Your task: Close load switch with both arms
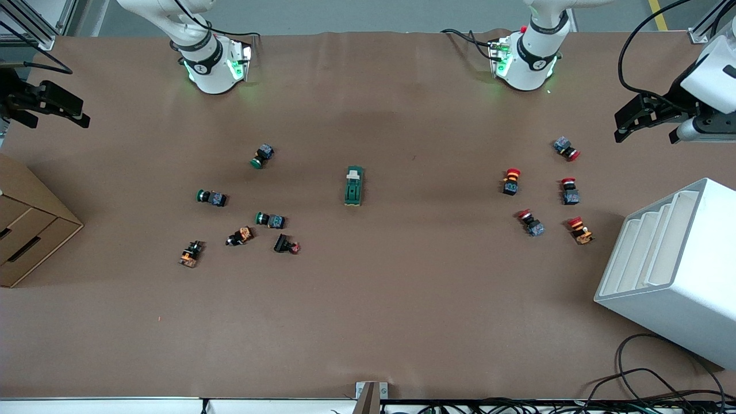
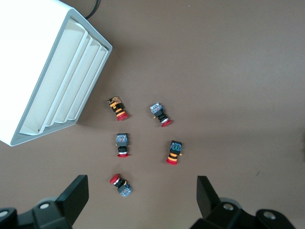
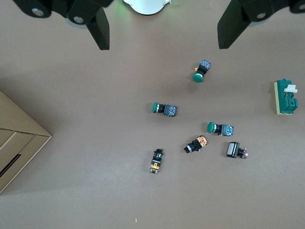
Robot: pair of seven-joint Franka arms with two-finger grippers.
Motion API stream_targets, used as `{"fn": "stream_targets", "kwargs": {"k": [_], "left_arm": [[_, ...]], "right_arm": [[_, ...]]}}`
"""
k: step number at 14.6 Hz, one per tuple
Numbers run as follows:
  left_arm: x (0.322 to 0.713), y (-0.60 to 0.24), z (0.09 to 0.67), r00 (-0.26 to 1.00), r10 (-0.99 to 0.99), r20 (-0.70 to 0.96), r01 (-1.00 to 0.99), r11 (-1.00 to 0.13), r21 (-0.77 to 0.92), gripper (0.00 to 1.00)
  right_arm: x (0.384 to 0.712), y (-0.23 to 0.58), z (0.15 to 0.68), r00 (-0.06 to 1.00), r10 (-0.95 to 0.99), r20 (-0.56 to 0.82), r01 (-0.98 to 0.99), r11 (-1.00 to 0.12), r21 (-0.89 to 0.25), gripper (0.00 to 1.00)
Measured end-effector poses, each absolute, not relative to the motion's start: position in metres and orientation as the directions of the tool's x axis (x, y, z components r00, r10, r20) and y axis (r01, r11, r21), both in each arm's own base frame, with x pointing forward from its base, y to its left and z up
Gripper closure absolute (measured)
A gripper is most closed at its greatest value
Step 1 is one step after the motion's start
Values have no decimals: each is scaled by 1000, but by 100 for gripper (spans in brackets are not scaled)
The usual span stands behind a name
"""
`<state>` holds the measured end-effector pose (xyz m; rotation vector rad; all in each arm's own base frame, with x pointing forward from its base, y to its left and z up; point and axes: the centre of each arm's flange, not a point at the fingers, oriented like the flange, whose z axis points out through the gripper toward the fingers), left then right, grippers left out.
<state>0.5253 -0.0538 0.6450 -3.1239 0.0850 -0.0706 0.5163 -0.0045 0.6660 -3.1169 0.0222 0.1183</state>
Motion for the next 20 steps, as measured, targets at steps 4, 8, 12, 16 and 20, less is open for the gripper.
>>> {"fn": "stream_targets", "kwargs": {"k": [4, 8, 12, 16, 20], "left_arm": [[526, -60, 646, 997, -67, 47, -66, -998, -17, 0], [541, -103, 623, 990, -139, 8, -139, -990, -11, 0], [546, -229, 571, 987, -158, 9, -158, -987, 29, 0], [513, -361, 521, 994, -94, 47, -98, -992, 75, 0], [444, -464, 451, 989, -74, 128, -77, -997, 23, 0]], "right_arm": [[516, -6, 666, 997, 4, -80, 2, -1000, -23, 0], [514, -6, 664, 995, 4, -98, 1, -1000, -23, 0], [528, -11, 649, 995, -5, -98, -7, -1000, -22, 0], [577, -19, 585, 993, -10, -120, -8, -1000, 15, 0], [610, -11, 526, 987, -8, -159, -2, -999, 34, 0]]}}
